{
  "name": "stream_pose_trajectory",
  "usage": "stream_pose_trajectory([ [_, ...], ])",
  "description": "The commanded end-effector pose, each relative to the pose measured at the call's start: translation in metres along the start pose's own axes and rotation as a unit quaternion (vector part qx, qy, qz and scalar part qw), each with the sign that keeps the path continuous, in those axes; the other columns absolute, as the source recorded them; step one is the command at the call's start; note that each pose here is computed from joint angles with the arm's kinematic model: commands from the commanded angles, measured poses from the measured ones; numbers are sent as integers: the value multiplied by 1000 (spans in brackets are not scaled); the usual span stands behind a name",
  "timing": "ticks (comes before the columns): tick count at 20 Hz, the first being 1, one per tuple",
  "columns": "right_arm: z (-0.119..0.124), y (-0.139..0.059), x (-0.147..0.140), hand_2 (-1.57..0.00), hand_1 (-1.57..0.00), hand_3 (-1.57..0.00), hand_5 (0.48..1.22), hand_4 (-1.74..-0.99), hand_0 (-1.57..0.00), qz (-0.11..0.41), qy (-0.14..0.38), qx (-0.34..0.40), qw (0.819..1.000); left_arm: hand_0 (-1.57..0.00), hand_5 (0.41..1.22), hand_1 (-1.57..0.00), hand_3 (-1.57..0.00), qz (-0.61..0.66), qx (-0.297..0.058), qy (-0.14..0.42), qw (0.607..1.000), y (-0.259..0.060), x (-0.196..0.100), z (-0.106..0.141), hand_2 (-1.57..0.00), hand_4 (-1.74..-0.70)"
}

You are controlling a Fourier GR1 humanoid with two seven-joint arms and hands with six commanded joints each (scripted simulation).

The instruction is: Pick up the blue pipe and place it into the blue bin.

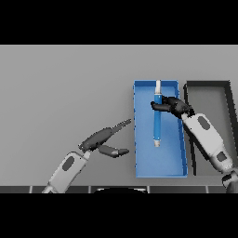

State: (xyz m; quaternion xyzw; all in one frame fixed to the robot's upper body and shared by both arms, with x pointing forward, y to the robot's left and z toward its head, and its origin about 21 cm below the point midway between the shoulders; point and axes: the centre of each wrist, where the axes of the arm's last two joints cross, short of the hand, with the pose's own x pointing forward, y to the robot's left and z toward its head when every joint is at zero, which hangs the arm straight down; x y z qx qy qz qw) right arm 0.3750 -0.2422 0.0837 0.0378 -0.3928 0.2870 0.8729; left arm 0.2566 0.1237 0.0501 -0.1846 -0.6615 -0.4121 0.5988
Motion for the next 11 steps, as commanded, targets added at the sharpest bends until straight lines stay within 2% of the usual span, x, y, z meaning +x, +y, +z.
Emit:
stream_pose_trajectory([
  [1, 2, -1, -2, -58, -60, -35, 838, -1196, -79, 0, 1, -6, 1000, 1, 471, 1, 1, 0, -2, 5, 1000, -1, -3, 1, 1, -830],
  [6, 4, -2, -1, -18, -19, -11, 783, -1176, -25, -3, -9, -11, 1000, 1, 470, 1, 1, -3, 0, 5, 1000, -2, 4, -3, 1, -826],
  [9, 0, 4, -4, -14, -15, -8, 766, -1186, -20, 7, -4, -9, 1000, 1, 472, 1, 1, -6, 0, 12, 1000, 0, -4, -2, 1, -826],
  [11, 5, 0, 0, -14, -15, -8, 769, -1186, -20, 11, -7, -8, 1000, 1, 474, 1, 1, -5, 2, 14, 1000, 0, -7, -4, 1, -826],
])
